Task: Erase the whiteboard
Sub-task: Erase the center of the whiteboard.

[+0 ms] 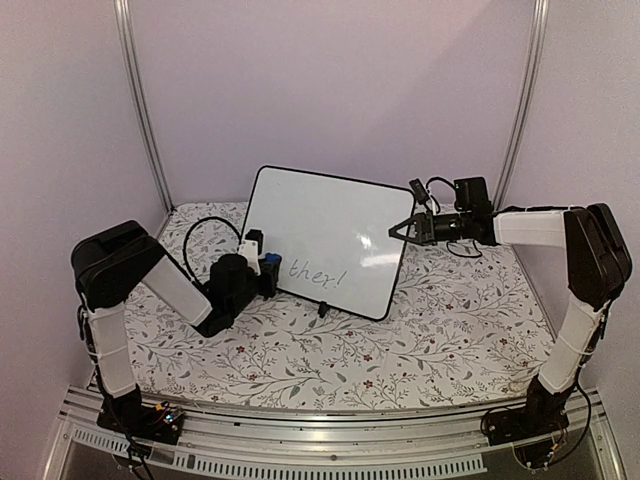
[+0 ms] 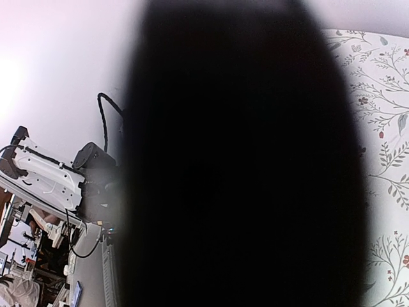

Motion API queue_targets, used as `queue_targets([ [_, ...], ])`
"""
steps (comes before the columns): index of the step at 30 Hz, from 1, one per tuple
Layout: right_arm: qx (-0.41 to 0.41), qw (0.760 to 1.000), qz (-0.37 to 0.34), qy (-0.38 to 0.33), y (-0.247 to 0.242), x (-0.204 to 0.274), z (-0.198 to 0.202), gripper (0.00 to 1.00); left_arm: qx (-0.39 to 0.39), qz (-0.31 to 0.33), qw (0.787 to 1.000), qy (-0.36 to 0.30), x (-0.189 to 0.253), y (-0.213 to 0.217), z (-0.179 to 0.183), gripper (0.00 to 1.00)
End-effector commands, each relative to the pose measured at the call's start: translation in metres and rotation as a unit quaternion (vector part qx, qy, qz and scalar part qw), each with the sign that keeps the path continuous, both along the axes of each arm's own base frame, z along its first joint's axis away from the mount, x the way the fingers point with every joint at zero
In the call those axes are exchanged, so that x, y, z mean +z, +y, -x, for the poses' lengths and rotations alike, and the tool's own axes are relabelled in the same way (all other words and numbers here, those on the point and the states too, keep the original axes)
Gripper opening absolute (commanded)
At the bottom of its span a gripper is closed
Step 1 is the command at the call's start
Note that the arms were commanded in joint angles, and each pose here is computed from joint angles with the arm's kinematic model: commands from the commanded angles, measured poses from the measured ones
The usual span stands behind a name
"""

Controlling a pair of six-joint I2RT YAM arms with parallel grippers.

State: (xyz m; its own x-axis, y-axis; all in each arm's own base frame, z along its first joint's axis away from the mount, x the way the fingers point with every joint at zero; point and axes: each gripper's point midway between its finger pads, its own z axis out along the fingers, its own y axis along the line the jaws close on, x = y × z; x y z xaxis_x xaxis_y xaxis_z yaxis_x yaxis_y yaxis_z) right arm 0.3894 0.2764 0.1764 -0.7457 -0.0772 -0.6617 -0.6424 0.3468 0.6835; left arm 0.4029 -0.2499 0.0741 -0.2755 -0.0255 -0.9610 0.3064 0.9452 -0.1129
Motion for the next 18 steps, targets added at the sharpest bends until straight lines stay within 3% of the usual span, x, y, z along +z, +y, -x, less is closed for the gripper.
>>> queue_targets([
  [1, 0.050, 0.992, 0.018, 0.111, 0.012, -0.040, 0.045, 0.01, -0.012, -0.008, 1.000, -0.002, -0.011, -0.023, 0.000, 0.00],
  [9, 0.051, 0.992, 0.019, 0.117, 0.012, -0.043, 0.046, 0.00, 0.009, 0.008, 1.000, -0.021, -0.011, -0.036, 0.003, 0.00],
  [18, 0.053, 0.992, 0.020, 0.114, 0.013, -0.041, 0.046, 0.00, 0.139, -0.022, 0.990, -0.032, -0.001, 0.037, -0.013, 0.00],
])
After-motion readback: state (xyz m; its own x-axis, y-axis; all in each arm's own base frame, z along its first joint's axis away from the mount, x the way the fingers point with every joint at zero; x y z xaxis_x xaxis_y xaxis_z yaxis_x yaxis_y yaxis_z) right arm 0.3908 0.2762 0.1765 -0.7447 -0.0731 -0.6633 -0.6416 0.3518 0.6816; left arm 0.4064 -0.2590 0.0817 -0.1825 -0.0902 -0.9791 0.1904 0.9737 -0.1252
